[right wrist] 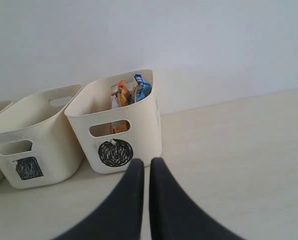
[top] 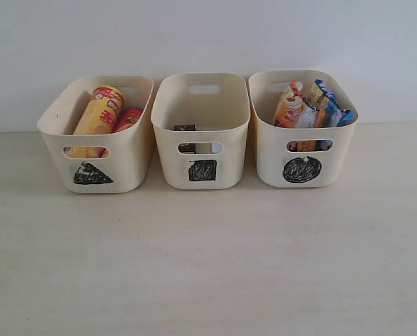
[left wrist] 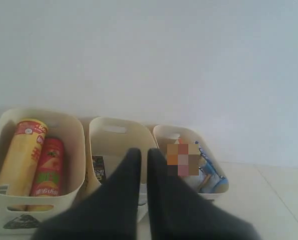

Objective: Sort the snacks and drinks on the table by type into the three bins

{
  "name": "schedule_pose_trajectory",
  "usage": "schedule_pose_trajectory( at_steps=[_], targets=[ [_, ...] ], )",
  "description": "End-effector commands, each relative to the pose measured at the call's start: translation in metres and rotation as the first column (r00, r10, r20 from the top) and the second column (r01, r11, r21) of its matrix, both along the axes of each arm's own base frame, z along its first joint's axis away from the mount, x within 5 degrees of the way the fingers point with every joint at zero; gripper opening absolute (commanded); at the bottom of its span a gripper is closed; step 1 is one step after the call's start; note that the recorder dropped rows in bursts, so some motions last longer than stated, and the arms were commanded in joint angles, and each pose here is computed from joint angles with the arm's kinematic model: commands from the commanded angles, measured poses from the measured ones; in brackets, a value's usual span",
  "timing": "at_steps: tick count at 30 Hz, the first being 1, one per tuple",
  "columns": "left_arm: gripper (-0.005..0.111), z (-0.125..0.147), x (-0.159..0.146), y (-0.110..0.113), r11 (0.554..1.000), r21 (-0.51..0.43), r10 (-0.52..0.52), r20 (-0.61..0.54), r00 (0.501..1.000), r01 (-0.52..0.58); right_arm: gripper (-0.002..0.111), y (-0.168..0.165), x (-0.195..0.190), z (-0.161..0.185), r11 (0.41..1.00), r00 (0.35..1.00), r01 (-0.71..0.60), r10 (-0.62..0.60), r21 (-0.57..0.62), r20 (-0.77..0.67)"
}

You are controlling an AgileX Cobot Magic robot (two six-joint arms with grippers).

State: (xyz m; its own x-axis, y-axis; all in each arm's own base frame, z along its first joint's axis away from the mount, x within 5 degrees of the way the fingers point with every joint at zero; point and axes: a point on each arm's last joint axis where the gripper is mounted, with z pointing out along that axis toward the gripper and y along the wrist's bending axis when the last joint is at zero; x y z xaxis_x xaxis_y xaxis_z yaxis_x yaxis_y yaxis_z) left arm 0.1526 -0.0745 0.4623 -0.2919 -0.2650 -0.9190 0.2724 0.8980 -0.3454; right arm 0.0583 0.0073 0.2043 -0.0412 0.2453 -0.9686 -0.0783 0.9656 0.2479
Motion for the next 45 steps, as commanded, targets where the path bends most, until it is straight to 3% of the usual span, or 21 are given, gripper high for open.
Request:
schedule_pose_trajectory(
  at_steps=[1,9,17,23,28,32,39,45],
  targets=[
    [0.004,-0.006,-0.024,0.014,0.999,-0.035,-0.004,0.031,1.0,0.005,0.0,0.0,0.0,0.0,1.0,1.0,-0.003,0.003,-0.016,0.003],
    [0.004,0.001,-0.048,0.03,0.998,-0.057,0.002,0.105,0.994,0.004,0.0,0.0,0.0,0.0,1.0,1.0,-0.003,0.003,-0.016,0.003],
    [0.004,0.006,-0.053,0.039,0.994,0.1,0.028,0.21,0.977,-0.05,0.0,0.0,0.0,0.0,1.0,1.0,-0.003,0.003,-0.016,0.003],
    [0.004,0.002,-0.051,0.039,0.99,0.13,0.034,0.192,0.981,-0.06,0.0,0.0,0.0,0.0,1.0,1.0,-0.003,0.003,-0.016,0.003],
    [0.004,-0.006,-0.043,0.028,0.959,0.283,-0.066,0.169,0.983,0.016,0.0,0.0,0.0,0.0,1.0,1.0,-0.003,0.003,-0.016,0.003],
    [0.004,-0.026,-0.028,0.021,0.935,0.351,-0.11,0.14,0.984,0.054,0.0,0.0,0.0,0.0,1.0,1.0,-0.003,0.003,-0.016,0.003],
    [0.004,-0.079,-0.01,0.035,0.972,0.233,0.015,0.13,0.991,-0.045,0.0,0.0,0.0,0.0,1.0,1.0,-0.003,0.003,-0.016,0.003],
    [0.004,-0.149,-0.051,0.063,0.957,0.196,0.199,0.101,0.975,-0.216,0.0,0.0,0.0,0.0,1.0,1.0,-0.003,0.003,-0.016,0.003]
  ],
)
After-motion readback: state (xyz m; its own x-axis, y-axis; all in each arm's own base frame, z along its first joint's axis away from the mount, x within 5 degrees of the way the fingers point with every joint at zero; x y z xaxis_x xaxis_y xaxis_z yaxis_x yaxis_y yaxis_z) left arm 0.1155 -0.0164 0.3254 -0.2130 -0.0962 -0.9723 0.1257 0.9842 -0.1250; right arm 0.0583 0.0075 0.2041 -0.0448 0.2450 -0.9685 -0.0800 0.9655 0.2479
